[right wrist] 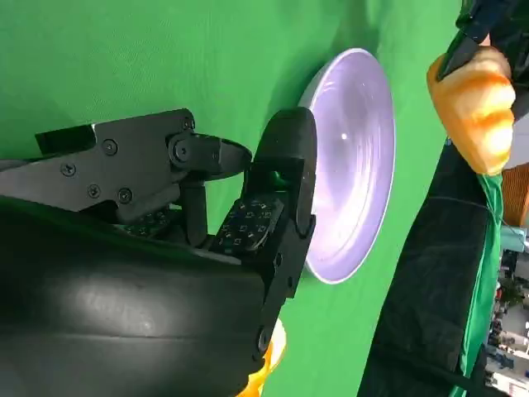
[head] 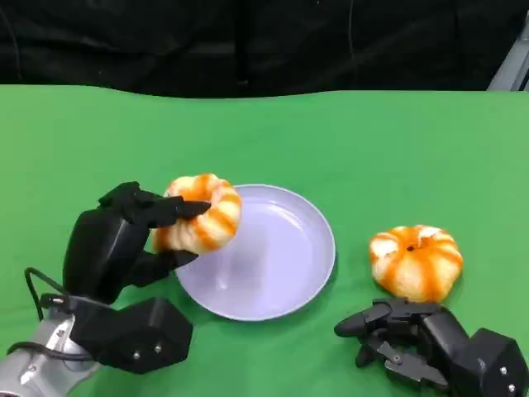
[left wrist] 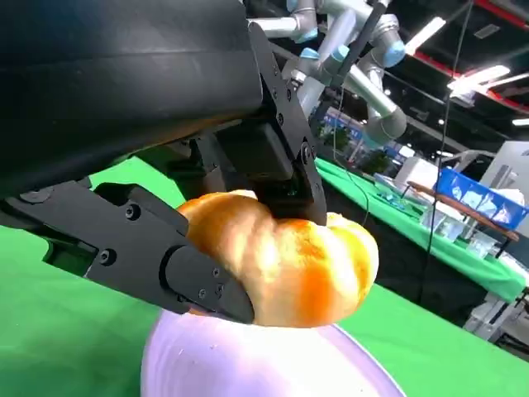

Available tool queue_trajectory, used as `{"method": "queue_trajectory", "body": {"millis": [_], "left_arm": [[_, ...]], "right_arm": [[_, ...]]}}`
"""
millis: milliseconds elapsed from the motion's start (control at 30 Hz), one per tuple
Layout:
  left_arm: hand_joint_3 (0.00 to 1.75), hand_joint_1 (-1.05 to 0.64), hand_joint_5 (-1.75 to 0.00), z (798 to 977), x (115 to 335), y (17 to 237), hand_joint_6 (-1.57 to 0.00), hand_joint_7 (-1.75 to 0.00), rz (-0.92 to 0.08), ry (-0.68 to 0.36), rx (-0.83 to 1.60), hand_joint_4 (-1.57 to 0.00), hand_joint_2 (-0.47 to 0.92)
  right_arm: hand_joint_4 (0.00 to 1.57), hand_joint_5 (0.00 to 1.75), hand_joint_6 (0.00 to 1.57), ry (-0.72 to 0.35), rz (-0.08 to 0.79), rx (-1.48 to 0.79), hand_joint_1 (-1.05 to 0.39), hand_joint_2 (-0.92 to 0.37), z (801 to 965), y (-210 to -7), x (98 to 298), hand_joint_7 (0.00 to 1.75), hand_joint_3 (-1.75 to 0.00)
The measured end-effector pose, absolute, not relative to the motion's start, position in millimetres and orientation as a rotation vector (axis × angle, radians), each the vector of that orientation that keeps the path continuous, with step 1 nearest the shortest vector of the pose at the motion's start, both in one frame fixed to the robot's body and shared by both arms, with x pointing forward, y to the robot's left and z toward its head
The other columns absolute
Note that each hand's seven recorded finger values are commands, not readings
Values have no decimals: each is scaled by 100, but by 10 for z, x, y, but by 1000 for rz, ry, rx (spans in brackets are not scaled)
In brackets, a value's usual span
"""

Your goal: Grasp the bread from the table and place it into the plate.

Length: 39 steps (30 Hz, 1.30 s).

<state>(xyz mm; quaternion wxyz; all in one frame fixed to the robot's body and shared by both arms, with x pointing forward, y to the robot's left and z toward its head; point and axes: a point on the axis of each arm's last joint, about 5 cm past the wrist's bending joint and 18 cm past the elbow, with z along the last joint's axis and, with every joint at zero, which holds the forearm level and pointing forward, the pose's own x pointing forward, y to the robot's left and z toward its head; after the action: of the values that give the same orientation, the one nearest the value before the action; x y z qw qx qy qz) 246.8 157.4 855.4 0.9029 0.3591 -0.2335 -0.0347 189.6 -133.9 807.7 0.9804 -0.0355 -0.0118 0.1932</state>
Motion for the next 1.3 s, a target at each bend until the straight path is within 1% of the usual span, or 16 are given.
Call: {"method": "queue_trajectory", "body": {"millis": [67,200,333,500,700,900,1100,1200,1300], "left_arm": [[6,0,-95,8547,2464,1533,-127,-16,-86,-486,731,-87,92],[8,0,-92,8491,2430,1382,-128,-14,-180,-475,713,-89,92],[8,-2,-102,8487,2437,1336,-129,-12,-204,-478,710,-86,92],[9,-3,-103,8496,2472,1302,-129,-11,-229,-486,723,-84,92],[12,-1,-107,8478,2481,1257,-128,-9,-262,-470,730,-81,92],[11,-2,-93,8484,2522,1188,-128,-6,-298,-452,733,-85,92],[11,-2,-90,8469,2525,1181,-128,-5,-306,-439,739,-86,92],[11,-4,-87,8458,2523,1182,-125,-4,-311,-430,744,-83,92],[11,-4,-86,8443,2544,1183,-124,-3,-334,-393,772,-82,92]], "right_arm": [[79,126,103,-24,388,-71,-5,-92,8076,-1340,1895,51,-40],[78,128,103,-28,388,-73,-4,-92,8075,-1333,1894,51,-40],[79,130,104,-31,388,-73,-5,-92,8073,-1329,1893,52,-40],[78,131,104,-31,382,-75,-5,-92,8073,-1322,1893,52,-40],[78,132,103,-31,382,-75,-4,-92,8074,-1321,1895,52,-40],[77,131,103,-32,384,-77,-4,-92,8075,-1319,1897,52,-40],[77,132,103,-33,384,-78,-4,-92,8077,-1318,1898,52,-40],[76,131,102,-32,382,-79,-4,-92,8077,-1318,1898,51,-39],[77,130,102,-32,381,-80,-5,-92,8080,-1316,1899,51,-39]]}}
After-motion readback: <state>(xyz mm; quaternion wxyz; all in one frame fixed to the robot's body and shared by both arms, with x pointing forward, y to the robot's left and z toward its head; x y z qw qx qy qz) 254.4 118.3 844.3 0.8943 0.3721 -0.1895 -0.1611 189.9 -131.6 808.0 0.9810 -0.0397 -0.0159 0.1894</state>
